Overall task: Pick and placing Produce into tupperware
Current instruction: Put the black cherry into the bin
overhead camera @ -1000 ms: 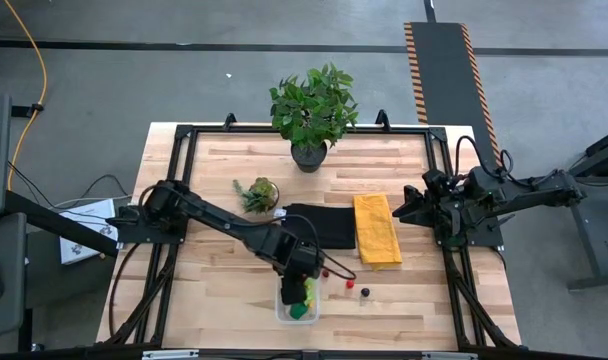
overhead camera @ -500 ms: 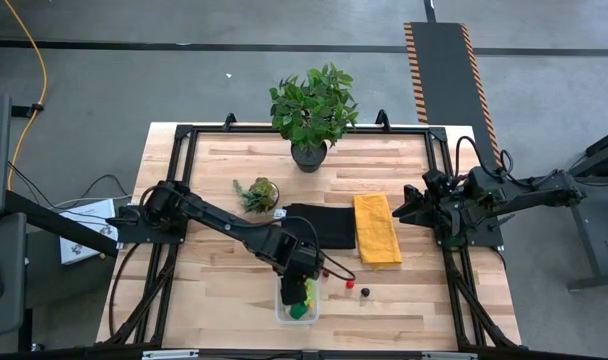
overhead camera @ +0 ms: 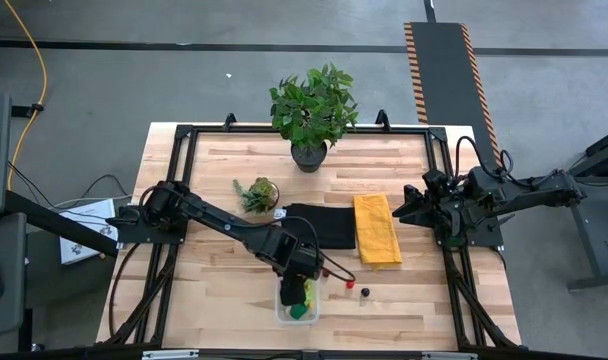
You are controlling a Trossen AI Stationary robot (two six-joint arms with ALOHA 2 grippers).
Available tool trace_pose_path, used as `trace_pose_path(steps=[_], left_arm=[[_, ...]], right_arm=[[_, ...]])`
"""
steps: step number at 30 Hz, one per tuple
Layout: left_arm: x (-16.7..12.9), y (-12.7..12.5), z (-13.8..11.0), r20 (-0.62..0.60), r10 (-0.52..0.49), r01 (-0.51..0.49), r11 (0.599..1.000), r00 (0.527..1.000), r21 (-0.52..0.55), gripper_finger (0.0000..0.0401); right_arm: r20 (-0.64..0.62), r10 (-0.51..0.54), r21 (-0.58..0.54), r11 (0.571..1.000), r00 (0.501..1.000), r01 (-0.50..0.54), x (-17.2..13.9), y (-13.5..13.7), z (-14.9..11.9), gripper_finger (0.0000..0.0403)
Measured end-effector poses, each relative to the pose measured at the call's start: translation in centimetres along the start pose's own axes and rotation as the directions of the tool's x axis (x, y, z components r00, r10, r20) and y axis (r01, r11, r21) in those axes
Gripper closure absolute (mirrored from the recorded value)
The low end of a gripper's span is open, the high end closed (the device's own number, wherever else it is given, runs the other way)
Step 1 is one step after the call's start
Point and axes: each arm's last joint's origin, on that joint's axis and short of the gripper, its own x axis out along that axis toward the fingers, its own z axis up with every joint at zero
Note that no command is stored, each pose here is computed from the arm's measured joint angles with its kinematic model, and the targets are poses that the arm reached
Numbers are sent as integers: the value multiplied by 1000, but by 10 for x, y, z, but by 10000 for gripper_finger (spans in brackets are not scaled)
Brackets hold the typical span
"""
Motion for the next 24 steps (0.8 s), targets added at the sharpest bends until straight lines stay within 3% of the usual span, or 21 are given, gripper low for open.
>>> trace_pose_path(steps=[7,14,17,20,24], left_arm=[[-9,-2,-1,-25,-91,91,996,996,6,258],[-75,7,22,178,-148,150,989,973,6,352],[-116,15,36,322,-156,164,986,934,3,393],[-160,22,46,460,-144,153,988,876,18,384],[-223,31,48,624,-120,108,993,772,57,389]], right_arm=[[13,11,1,1000,1000,-11,0,1,1,269],[174,121,-107,989,977,-104,-2,14,15,269],[286,190,-182,973,939,-142,-6,22,24,269],[373,234,-241,959,898,-149,-9,28,30,269],[368,200,-304,949,908,-86,-7,33,36,280]])
